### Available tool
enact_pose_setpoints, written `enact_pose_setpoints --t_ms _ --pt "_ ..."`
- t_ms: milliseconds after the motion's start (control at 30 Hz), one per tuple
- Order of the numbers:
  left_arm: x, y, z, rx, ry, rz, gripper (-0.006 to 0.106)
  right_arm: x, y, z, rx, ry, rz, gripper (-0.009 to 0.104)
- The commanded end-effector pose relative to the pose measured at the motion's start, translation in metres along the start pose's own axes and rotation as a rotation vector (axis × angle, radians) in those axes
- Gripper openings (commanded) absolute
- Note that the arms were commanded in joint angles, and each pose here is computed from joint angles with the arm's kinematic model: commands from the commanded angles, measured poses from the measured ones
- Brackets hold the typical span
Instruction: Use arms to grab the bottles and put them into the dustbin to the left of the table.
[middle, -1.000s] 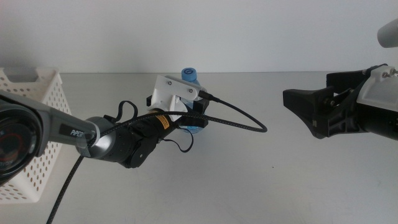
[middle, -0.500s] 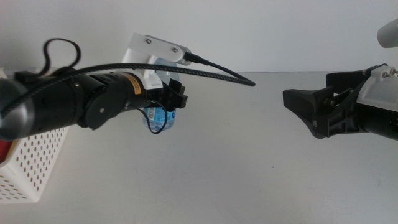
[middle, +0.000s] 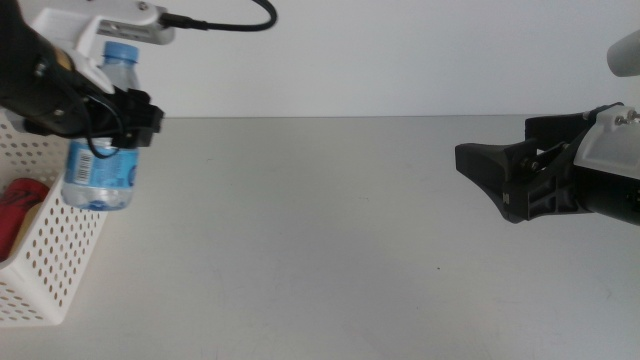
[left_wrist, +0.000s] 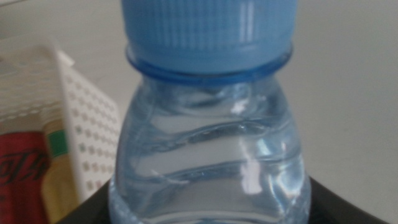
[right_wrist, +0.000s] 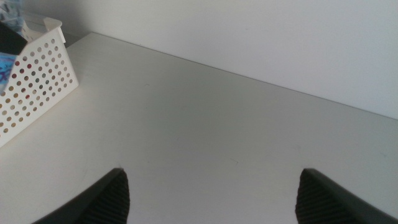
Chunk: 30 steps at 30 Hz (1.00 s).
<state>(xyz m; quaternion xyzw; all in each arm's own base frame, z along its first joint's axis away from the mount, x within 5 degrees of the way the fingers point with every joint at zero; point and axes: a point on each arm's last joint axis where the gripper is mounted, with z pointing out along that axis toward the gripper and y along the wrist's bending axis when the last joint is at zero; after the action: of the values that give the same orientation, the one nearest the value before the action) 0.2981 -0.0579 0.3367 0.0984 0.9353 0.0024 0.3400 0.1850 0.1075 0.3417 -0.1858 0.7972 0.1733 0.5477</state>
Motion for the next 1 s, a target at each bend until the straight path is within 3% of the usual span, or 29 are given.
enact_pose_setpoints --t_ms 0,400,600,800,967 --pt "-0.016 0.024 -0.036 -0.057 -0.087 -0.005 -0.002 -0.016 0.001 -0.007 -0.003 -0.106 -0.016 0.071" --pt "-0.008 0.119 -0.045 -0.263 0.010 -0.089 -0.002 -0.016 0.001 -0.007 -0.003 -0.106 -0.016 0.071" --pt "0.001 0.143 -0.001 -0.223 0.105 -0.192 -0.002 -0.016 0.001 -0.007 -0.003 -0.106 -0.015 0.071" --pt "0.012 0.153 0.046 -0.193 0.219 -0.214 0.001 -0.016 0.001 -0.007 -0.003 -0.106 -0.015 0.071" --pt "0.016 0.157 0.072 -0.172 0.245 -0.169 0.019 -0.016 0.001 -0.007 -0.003 -0.106 -0.017 0.071"
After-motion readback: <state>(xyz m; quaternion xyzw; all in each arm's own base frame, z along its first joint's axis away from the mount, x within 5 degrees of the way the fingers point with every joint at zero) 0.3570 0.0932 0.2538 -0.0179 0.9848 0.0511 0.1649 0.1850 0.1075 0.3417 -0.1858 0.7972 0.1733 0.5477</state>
